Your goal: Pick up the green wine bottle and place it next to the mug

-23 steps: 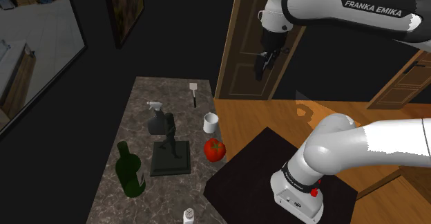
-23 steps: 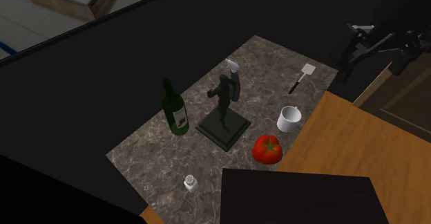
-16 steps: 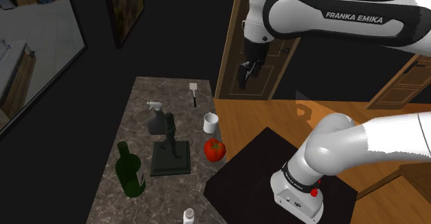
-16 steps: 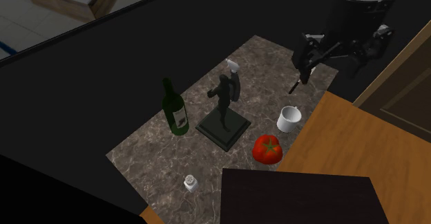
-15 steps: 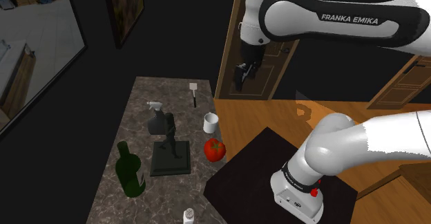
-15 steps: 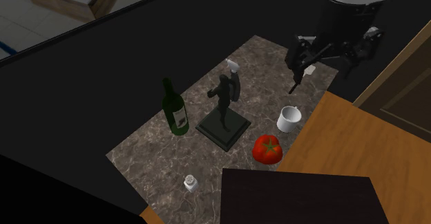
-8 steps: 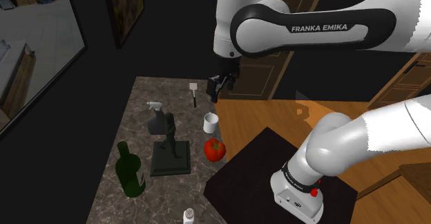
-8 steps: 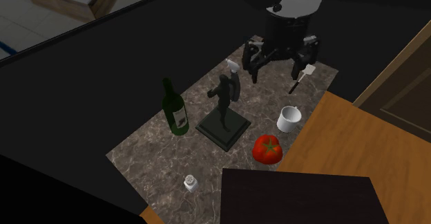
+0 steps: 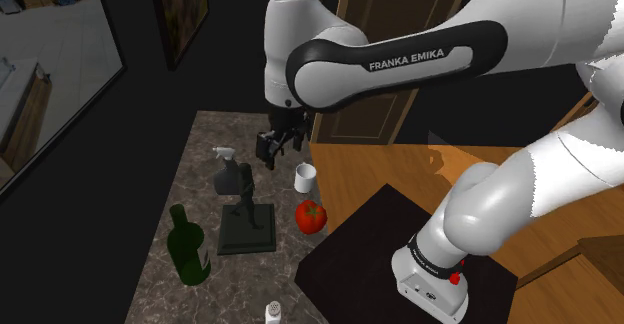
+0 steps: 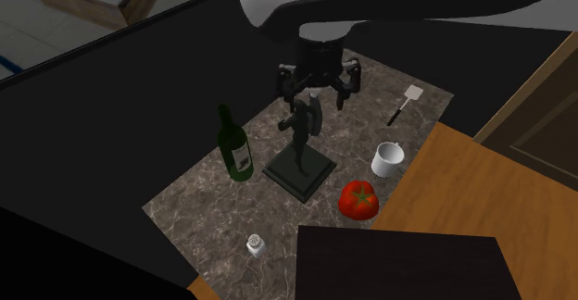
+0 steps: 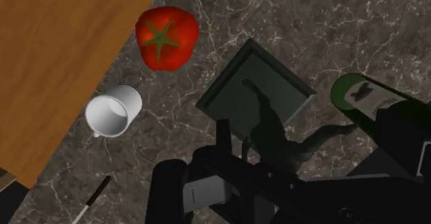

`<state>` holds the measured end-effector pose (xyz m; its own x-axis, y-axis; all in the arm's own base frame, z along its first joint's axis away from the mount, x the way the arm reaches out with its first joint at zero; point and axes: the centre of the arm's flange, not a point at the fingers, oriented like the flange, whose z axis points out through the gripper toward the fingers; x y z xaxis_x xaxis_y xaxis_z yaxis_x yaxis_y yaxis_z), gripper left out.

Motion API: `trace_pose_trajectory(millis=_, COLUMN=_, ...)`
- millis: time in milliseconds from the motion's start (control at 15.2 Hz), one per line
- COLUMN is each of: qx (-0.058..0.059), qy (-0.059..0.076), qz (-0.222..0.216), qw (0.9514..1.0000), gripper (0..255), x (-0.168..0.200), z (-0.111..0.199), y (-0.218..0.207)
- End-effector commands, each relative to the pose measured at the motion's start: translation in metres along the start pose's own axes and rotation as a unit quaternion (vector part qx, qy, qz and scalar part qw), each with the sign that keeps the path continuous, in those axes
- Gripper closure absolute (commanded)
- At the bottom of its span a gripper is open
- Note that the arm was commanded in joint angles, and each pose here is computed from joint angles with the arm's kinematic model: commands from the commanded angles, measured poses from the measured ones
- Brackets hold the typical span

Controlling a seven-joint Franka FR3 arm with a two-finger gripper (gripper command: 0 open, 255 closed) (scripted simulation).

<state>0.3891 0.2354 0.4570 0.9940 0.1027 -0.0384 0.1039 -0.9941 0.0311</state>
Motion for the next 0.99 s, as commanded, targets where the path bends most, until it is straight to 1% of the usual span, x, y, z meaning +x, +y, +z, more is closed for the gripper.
trace_pose_trajectory(millis=0, qx=0.005, qy=0.002, qz=0.002, qw=1.0, gripper=0, x=0.011, z=0.01, y=-0.021)
trace_pose_trajectory(millis=924, qx=0.036, qy=0.014, qz=0.012, qw=0.9992, gripper=0, x=0.094, z=0.069, y=-0.164)
